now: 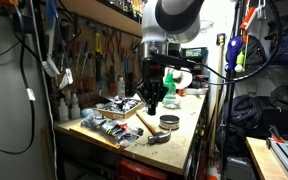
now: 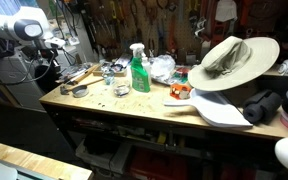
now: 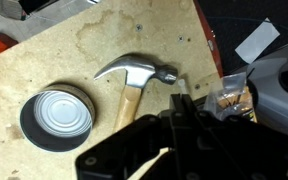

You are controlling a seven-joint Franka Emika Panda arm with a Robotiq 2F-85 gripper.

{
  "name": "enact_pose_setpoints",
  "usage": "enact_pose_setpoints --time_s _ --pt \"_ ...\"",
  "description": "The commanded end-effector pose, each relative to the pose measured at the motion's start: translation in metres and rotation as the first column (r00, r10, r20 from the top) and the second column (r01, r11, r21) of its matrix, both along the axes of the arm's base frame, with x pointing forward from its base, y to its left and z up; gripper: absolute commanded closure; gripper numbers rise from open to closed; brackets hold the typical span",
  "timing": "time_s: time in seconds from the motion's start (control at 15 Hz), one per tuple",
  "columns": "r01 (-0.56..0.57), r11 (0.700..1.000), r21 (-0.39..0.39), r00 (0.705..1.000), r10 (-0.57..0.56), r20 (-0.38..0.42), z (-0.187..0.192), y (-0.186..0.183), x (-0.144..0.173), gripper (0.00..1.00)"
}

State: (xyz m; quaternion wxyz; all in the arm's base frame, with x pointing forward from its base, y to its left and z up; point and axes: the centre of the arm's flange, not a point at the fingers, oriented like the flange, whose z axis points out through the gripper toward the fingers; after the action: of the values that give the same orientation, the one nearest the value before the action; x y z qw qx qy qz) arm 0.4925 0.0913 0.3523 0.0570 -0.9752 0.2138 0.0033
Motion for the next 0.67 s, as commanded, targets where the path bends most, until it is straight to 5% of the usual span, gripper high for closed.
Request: enact_pose_setpoints --time_s 0.0,0.6 --pt "-0.011 1.000 -0.001 1.000 0.011 -0.009 -0.016 -0.010 0.014 0.99" --pt "-0.110 0.994 0.019 0.993 0.110 -0.033 -0.036 -0.011 0.050 0.99"
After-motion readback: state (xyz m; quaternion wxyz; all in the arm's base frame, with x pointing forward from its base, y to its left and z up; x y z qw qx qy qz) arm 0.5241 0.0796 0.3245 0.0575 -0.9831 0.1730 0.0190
